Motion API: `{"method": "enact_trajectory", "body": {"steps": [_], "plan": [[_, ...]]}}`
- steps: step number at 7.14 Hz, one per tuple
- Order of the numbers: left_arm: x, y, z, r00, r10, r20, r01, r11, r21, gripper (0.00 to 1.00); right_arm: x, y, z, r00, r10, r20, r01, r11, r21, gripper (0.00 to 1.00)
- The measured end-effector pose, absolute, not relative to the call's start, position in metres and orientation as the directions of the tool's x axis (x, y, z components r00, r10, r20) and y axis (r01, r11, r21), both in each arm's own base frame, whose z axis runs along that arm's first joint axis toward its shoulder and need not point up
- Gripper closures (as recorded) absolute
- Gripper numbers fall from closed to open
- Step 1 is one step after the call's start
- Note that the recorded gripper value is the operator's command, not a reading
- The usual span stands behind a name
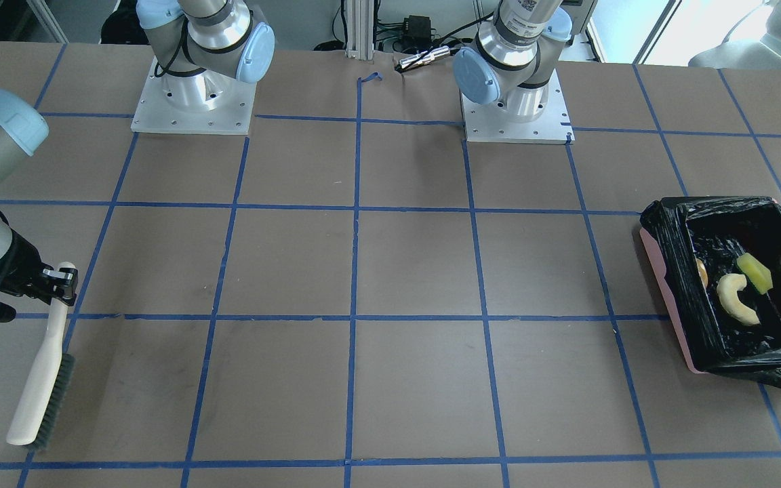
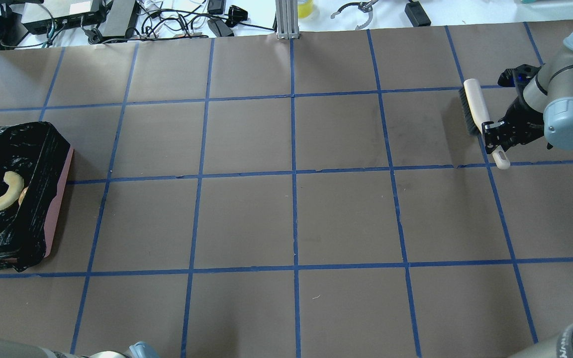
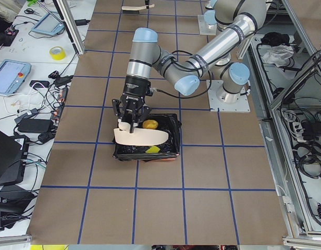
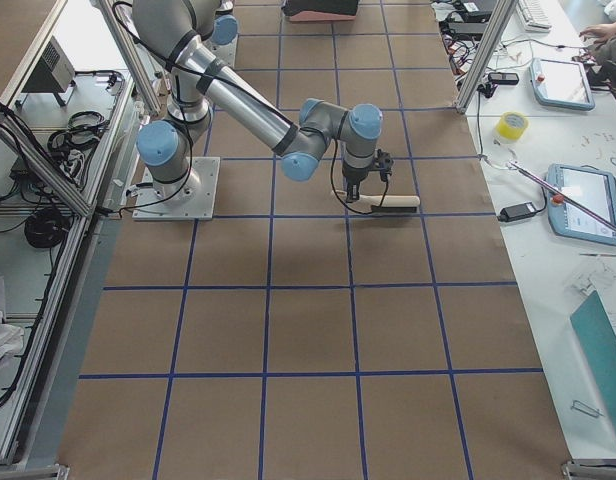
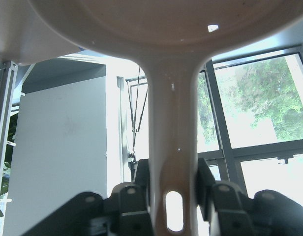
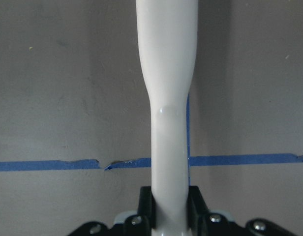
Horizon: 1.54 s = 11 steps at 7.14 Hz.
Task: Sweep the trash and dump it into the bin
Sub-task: 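Tip the dustpan with the left gripper to dump the items into the bin, then lower the empty dustpan back onto the table with the left gripper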
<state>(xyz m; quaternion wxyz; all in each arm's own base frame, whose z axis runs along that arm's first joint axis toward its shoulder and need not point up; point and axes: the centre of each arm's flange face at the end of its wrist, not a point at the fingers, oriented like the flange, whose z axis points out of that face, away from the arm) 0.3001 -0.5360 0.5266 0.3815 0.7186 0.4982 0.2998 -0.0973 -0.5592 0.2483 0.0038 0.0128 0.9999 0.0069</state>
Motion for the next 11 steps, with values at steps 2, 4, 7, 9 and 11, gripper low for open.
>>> {"method": "enact_trajectory", "body": {"steps": [2,4,7,9,11], "plan": [[0.196,-0.574,0.541,0.480,0.877,0.011,0.429,-0.245,0.869,1.00,-0.097,-0.558,0.247,-1.000,0.024,-0.009,0.024,1.000,0.020,0.95],[0.123,-0.598,0.536,0.623,0.772,-0.127,0.442,-0.213,0.872,1.00,-0.097,-0.558,0.245,-1.000,0.025,-0.012,0.024,0.999,0.023,0.93],[0.087,-0.622,0.481,0.588,0.675,-0.446,0.728,-0.201,0.655,1.00,-0.096,-0.556,0.240,-1.000,0.026,-0.016,0.025,0.999,0.034,0.71],[0.077,-0.630,0.422,0.342,0.758,-0.555,0.917,-0.139,0.375,1.00,-0.096,-0.554,0.238,-1.000,0.025,-0.015,0.024,0.999,0.041,0.16],[0.072,-0.641,0.357,0.139,0.871,-0.471,0.988,-0.086,0.131,1.00,-0.096,-0.554,0.238,-1.000,0.024,-0.012,0.023,0.999,0.044,0.08]]}}
